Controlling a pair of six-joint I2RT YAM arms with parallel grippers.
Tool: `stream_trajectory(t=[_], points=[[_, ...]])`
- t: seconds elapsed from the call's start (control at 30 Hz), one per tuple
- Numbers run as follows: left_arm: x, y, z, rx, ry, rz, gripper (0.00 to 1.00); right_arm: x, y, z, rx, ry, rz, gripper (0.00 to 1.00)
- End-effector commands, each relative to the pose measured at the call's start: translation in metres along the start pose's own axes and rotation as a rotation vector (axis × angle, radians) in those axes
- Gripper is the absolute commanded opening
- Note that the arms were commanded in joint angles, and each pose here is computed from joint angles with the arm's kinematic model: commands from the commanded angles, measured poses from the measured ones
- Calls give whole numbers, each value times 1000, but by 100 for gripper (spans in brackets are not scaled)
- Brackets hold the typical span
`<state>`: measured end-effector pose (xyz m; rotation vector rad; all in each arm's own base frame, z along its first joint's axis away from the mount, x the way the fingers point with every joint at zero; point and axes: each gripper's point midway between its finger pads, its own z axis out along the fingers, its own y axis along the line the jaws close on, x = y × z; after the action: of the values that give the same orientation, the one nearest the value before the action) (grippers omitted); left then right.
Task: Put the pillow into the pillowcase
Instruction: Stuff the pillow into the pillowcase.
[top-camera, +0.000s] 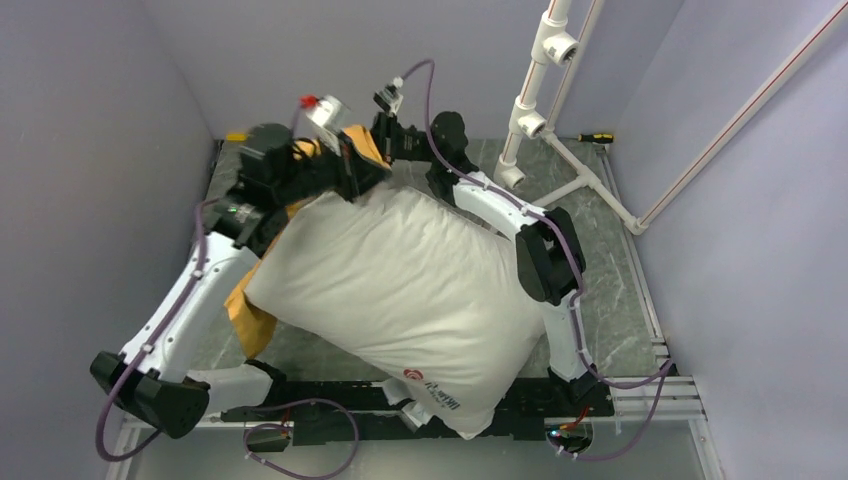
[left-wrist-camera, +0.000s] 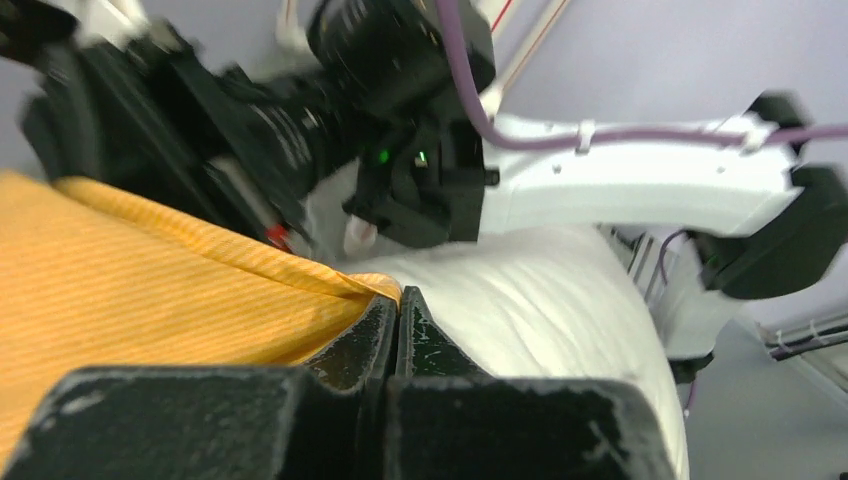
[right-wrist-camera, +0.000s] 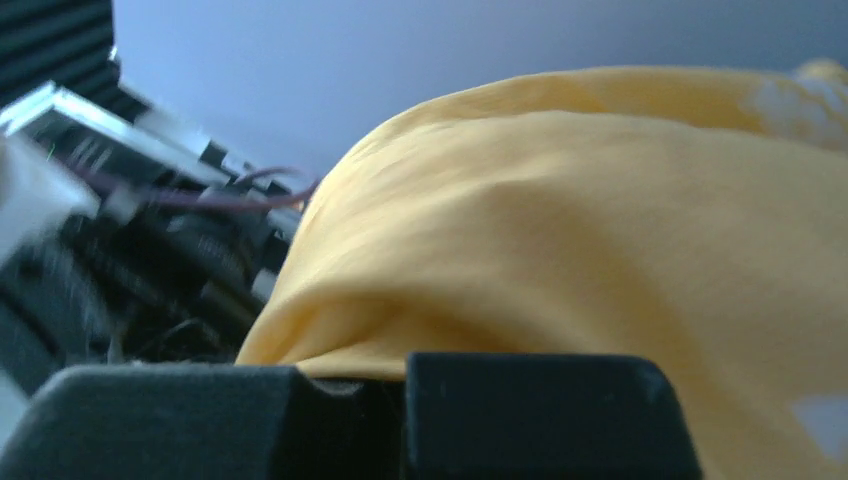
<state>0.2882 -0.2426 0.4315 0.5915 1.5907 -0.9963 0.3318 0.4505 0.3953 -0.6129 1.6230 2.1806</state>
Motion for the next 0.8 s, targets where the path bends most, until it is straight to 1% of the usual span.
stream_trajectory(t=[0.0,0.07,0.13,0.3,0.37,0.43,0.53,0.6,0.7,0.77], points=[[73,-69,20,225,167,-64,0,-34,-41,-31,45,-278,156,0],[85,-93,29,272,194,-59,0,-46,-44,-43,42,-297,161,0],[91,-119,40,334,220,-37,0,-62,-36,-44,34,-294,130,0],[91,-176,67,459,266,94,0,-88,-11,-31,-13,-260,50,0],[87,-191,74,490,260,116,0,-92,-8,-29,-24,-262,48,0],[89,-192,80,477,251,101,0,-92,-12,-31,-26,-265,60,0],[108,-165,81,326,282,72,0,-84,-21,-36,0,-251,83,0],[126,-129,75,129,310,47,0,-73,-31,-41,33,-246,115,0],[143,-82,48,-136,337,36,0,-54,-52,-55,86,-245,170,0],[151,-67,27,-226,377,20,0,-43,-65,-61,114,-236,205,0]])
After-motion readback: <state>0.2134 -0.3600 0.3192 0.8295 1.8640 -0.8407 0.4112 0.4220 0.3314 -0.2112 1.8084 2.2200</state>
